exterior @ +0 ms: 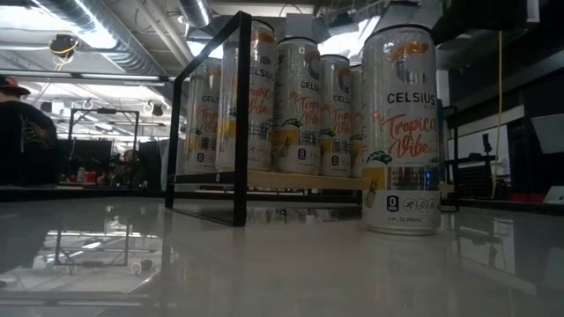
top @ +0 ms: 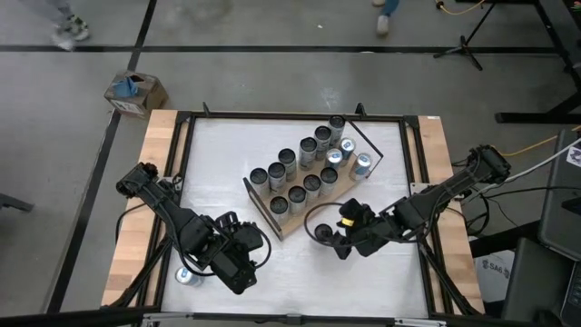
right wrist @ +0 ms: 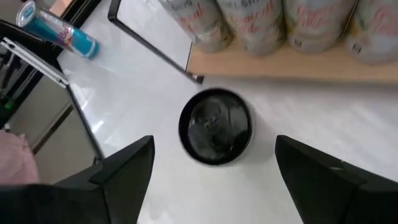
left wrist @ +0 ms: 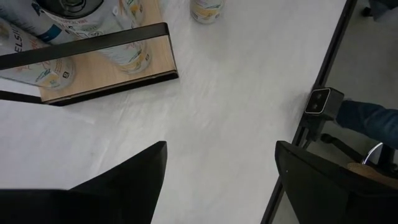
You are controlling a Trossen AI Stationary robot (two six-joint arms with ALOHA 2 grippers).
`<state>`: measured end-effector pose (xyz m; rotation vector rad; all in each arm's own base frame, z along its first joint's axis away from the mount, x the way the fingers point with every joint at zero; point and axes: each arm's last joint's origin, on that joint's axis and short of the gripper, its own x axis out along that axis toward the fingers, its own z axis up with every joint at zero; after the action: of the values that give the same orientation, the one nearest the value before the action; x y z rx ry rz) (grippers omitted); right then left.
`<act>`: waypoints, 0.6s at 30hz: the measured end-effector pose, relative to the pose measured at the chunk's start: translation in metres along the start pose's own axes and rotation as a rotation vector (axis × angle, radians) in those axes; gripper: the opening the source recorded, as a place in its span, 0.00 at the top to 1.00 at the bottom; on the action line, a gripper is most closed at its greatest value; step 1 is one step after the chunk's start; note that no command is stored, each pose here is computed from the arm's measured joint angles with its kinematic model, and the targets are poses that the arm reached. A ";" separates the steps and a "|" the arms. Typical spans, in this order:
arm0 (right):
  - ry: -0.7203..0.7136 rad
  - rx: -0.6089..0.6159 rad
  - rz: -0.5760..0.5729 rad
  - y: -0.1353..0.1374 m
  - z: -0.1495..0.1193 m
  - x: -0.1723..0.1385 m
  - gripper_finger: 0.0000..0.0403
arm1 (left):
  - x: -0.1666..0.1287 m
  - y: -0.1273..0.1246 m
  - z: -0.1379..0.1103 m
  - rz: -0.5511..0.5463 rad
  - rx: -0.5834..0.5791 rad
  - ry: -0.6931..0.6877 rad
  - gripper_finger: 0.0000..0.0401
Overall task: Place canned beverage on shelf
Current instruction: Put the white yellow soda can on the shelf
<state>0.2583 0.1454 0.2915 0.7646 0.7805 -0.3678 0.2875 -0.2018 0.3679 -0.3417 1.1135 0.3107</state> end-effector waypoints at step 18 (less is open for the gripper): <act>-0.048 0.072 -0.028 0.004 -0.005 0.017 0.20 | -0.001 -0.003 -0.004 -0.006 0.013 0.000 0.28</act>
<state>0.2701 0.1513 0.2785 0.8102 0.7364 -0.4398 0.2848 -0.2059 0.3678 -0.3337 1.1143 0.2986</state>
